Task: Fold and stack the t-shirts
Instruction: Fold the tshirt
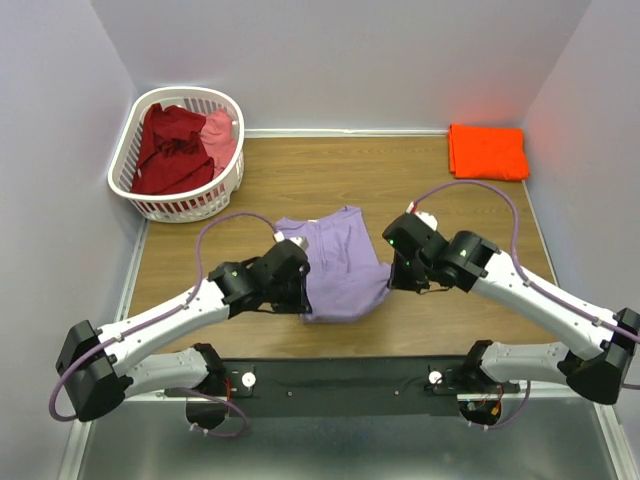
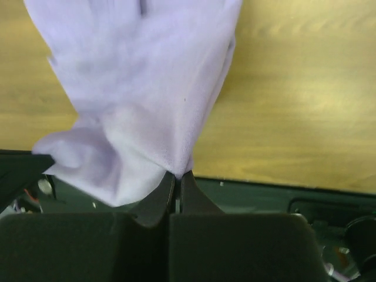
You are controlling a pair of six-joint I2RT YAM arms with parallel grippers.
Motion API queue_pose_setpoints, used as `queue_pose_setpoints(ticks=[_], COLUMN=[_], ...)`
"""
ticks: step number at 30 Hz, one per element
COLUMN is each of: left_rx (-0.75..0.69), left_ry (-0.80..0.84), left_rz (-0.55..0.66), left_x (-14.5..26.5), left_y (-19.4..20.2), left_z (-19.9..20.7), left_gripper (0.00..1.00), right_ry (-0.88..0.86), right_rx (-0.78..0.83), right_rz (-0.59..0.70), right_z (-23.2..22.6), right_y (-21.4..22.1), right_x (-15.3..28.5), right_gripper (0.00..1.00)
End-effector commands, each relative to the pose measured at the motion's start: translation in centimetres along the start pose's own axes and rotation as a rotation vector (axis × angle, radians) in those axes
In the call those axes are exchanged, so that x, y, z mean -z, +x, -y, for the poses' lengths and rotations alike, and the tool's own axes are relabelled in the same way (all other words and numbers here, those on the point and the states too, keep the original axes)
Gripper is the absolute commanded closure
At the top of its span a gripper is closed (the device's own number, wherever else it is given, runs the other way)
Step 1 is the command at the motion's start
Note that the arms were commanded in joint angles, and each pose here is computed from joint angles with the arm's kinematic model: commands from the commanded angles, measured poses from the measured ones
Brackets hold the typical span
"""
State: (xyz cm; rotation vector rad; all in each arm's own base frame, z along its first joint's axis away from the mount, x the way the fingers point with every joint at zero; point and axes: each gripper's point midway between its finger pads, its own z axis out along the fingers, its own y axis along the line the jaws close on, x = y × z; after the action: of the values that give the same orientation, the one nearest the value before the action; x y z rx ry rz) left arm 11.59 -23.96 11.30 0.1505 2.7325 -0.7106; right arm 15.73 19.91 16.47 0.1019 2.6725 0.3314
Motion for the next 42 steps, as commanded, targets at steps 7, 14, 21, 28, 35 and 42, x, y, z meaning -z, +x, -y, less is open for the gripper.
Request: queue_pose_setpoints(ticks=[7, 14, 21, 28, 35, 42], left_rx=[-0.038, -0.039, -0.050, -0.046, -0.044, -0.033], left_ry=[-0.034, -0.044, -0.068, -0.097, -0.141, -0.183], left_rz=[0.189, 0.289, 0.322, 0.332, 0.336, 0.319], left_x=[2.3, 3.8, 3.7, 2.8, 1.7, -0.3], left_y=[-7.4, -11.6, -14.4, -16.8, -19.4, -21.9], left_z=[-1.7, -2.8, -4.6, -6.7, -9.0, -11.6], left_gripper=[1.00, 1.00, 1.00, 1.00, 1.00, 1.00], right_ry=[0.102, 0.081, 0.077, 0.070, 0.071, 0.060], right_rx=[0.111, 0.151, 0.179, 0.192, 0.186, 0.170], right_rz=[0.099, 0.121, 0.122, 0.109, 0.089, 0.049], right_z=[0.3, -1.3, -2.0, -2.8, -2.5, -1.9], right_y=[-7.9, -12.1, -15.8, -18.6, -21.2, -23.3], right_x=[0.7, 0.5, -1.4, -4.2, -7.4, -11.5], right_gripper=[0.99, 0.99, 0.99, 0.99, 0.99, 0.99])
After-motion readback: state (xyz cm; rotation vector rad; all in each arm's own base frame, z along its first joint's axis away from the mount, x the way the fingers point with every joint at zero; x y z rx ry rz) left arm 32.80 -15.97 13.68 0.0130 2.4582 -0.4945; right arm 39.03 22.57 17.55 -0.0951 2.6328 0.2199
